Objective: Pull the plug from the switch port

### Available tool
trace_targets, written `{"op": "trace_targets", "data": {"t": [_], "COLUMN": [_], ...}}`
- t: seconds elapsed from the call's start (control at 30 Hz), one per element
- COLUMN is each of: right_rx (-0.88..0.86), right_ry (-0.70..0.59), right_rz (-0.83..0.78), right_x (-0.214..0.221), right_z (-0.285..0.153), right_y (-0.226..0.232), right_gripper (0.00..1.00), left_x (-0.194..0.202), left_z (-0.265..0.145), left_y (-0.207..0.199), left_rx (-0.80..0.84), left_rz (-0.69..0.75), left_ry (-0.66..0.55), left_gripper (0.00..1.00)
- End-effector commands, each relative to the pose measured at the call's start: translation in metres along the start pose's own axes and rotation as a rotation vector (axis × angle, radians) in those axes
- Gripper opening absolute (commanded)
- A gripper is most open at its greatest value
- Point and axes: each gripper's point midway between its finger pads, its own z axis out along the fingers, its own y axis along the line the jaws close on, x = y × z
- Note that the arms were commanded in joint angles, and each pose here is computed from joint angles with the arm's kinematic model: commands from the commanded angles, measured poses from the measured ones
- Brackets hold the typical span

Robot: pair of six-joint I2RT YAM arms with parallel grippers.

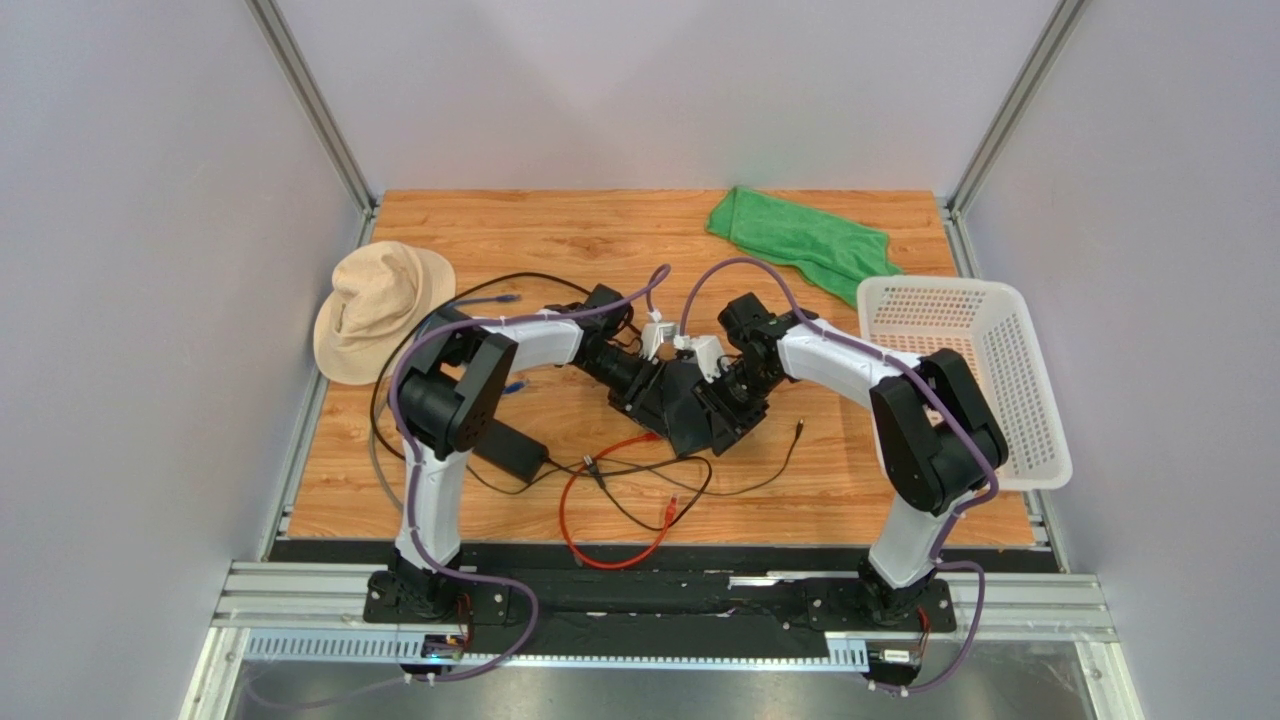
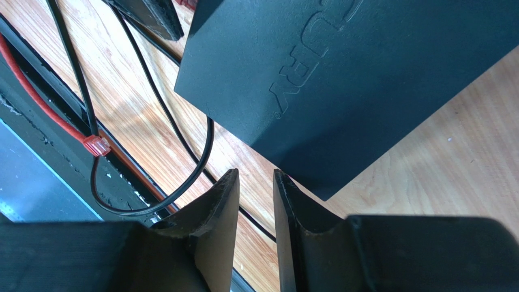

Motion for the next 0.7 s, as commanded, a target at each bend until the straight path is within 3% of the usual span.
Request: {"op": "trace_targets", "data": {"t": [0.0,0.37,0.67], "right_rx": [0.014,-0.106,0.037], "right_ry": [-0.038,-0.096,-0.059], "right_rz": [-0.002,-0.055,-0.044], "right_x": [-0.013,-0.032,-0.032], "right_z": [-0.002,-0.026,-0.006], "right_y": [-0.002,0.029,-0.005], "right_gripper": [0.31,0.28,0.25], "left_x": [-0.006,-0.013,-0.014], "left_z": [-0.003,-0.016,-0.012], "left_y": [0.006,0.013,0.014], "left_rx": [0.000,0.075,0.101], "left_rz": [-0.028,-0.118,-0.142], "left_ry": [-0.005,-0.054,-0.049], "left_gripper": [0.44,0.45,0.44]}}
